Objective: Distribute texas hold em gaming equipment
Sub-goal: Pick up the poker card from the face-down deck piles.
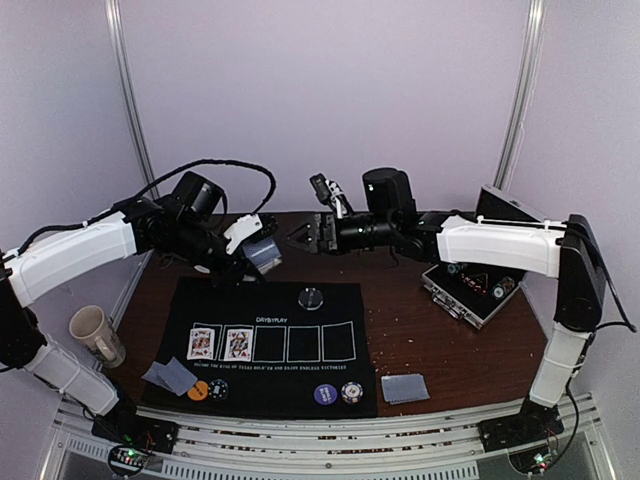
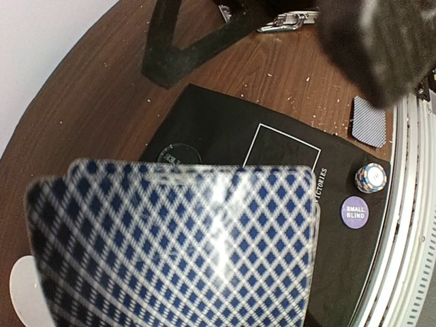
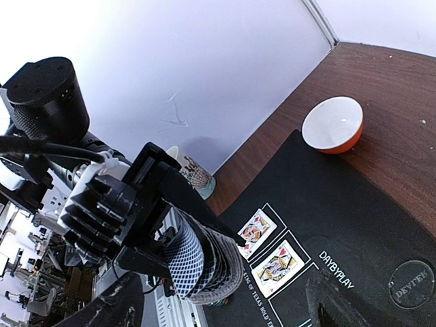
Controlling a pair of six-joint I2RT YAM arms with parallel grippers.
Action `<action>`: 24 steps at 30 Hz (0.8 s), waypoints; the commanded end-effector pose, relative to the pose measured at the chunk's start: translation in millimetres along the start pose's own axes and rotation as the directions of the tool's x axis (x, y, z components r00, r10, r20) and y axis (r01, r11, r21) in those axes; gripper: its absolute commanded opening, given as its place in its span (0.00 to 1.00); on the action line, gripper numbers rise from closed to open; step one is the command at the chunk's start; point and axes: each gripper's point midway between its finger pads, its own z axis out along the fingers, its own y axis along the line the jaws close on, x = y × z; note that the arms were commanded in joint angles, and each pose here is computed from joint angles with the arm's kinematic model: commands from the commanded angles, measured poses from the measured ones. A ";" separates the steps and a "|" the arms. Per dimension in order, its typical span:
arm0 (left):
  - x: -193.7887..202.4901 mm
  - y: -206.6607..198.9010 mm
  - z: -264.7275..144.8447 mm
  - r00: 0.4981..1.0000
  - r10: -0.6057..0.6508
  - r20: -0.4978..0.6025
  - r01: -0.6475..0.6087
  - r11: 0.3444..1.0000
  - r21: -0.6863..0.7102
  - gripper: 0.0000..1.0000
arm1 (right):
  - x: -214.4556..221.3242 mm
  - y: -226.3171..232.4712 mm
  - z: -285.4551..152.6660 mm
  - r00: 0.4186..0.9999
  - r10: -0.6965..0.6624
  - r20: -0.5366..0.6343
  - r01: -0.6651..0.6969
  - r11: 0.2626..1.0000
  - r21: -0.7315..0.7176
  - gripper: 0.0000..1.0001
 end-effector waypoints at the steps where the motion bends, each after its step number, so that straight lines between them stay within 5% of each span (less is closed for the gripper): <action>1: -13.9 3.0 -5.8 0.999 0.038 0.035 -0.037 0.999 -0.021 0.41 | -5.1 9.5 17.0 1.000 0.000 -0.003 -0.001 0.998 -0.060 0.85; 16: -12.4 7.0 -6.1 0.999 0.038 0.027 -0.037 0.998 -0.045 0.40 | 9.4 -16.6 60.6 0.996 -0.002 -0.094 0.004 1.000 0.027 0.82; 24: -10.6 10.1 -7.3 0.999 0.044 0.029 -0.042 0.997 -0.070 0.38 | 9.6 -32.0 40.6 0.996 -0.019 -0.087 0.031 0.990 0.135 0.69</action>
